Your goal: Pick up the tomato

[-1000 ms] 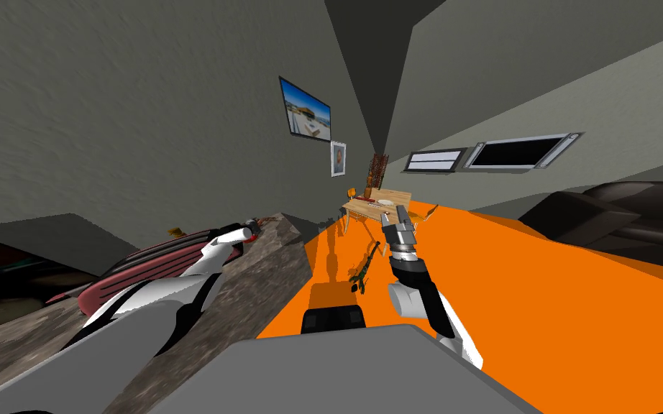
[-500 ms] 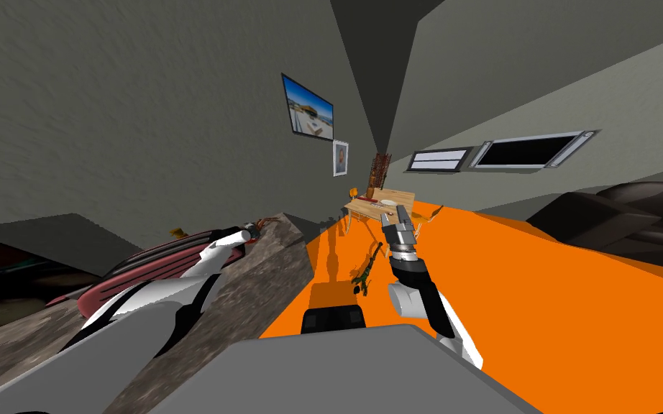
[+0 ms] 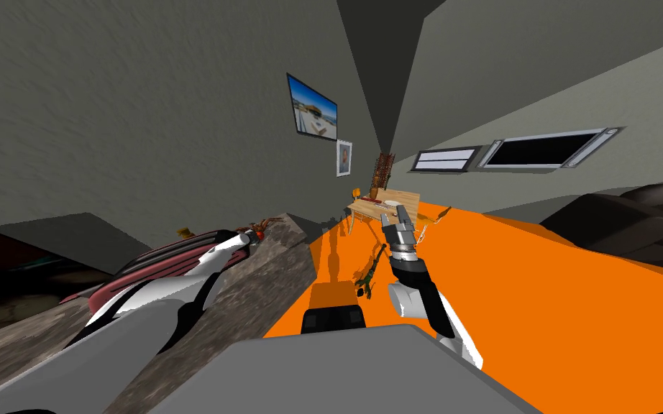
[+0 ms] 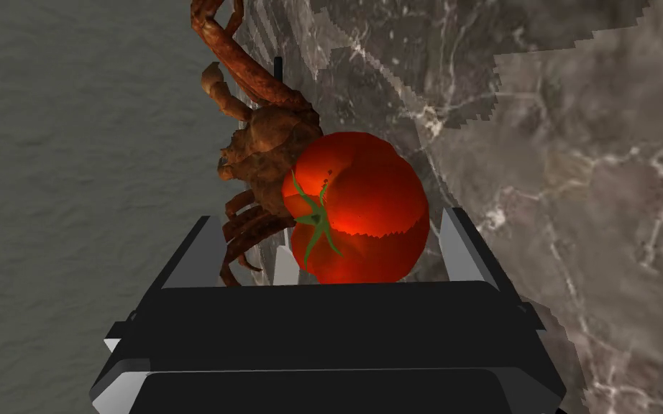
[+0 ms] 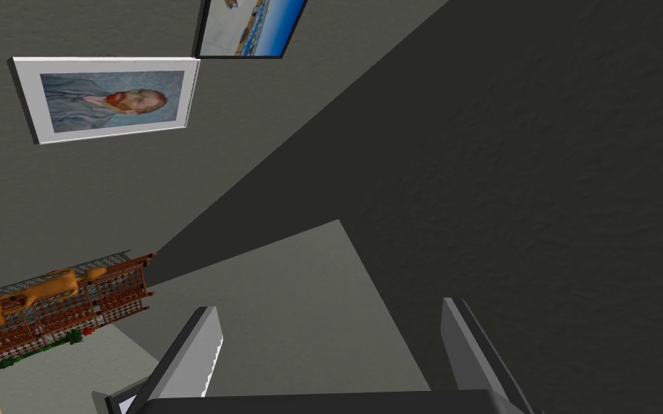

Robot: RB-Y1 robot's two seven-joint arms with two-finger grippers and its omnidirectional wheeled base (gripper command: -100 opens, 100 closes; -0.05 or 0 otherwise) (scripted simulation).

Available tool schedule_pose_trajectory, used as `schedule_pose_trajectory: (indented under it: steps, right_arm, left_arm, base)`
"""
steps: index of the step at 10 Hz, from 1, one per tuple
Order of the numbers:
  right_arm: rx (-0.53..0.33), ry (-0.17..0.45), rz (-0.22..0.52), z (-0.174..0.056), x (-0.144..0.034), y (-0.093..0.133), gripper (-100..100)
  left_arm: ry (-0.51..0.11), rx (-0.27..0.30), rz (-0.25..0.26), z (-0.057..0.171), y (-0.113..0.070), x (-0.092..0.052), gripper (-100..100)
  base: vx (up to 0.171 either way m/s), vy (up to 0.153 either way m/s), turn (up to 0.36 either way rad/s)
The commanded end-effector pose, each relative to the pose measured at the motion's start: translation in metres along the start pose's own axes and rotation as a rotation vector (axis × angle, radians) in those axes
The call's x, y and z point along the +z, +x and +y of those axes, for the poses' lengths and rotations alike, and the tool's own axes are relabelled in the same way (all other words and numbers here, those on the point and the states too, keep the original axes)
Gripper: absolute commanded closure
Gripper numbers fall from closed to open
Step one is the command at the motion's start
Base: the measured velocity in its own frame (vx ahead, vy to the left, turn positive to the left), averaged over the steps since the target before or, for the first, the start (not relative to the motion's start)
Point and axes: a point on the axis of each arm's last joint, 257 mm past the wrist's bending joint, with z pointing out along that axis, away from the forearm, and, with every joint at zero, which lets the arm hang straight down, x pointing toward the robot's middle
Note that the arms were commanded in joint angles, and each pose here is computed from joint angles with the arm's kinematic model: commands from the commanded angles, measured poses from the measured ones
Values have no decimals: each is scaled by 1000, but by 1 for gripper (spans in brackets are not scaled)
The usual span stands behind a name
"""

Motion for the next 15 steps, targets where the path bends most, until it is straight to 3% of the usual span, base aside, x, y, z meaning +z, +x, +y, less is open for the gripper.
schedule_pose_trajectory:
  steps: [1,3,4,5,14,15]
  right_arm:
    - [0,0,0,0,0,0,0]
    - [0,0,0,0,0,0,0]
    - [0,0,0,0,0,0,0]
    - [0,0,0,0,0,0,0]
    - [0,0,0,0,0,0,0]
    - [0,0,0,0,0,0,0]
  left_arm:
    - [-26,-13,-9,13,-5,0,-100]
    - [-34,-18,-12,16,-5,1,-100]
    - [-36,-21,-12,17,-5,1,0]
    - [-42,-9,3,21,-4,1,-100]
    - [-53,32,61,34,-3,-5,-100]
    - [-54,35,62,34,-3,-5,100]
  base:
    - [41,40,29]
    - [23,18,11]
    - [0,0,0]
    - [67,-13,145]
    - [91,-40,94]
    - [4,-6,-3]
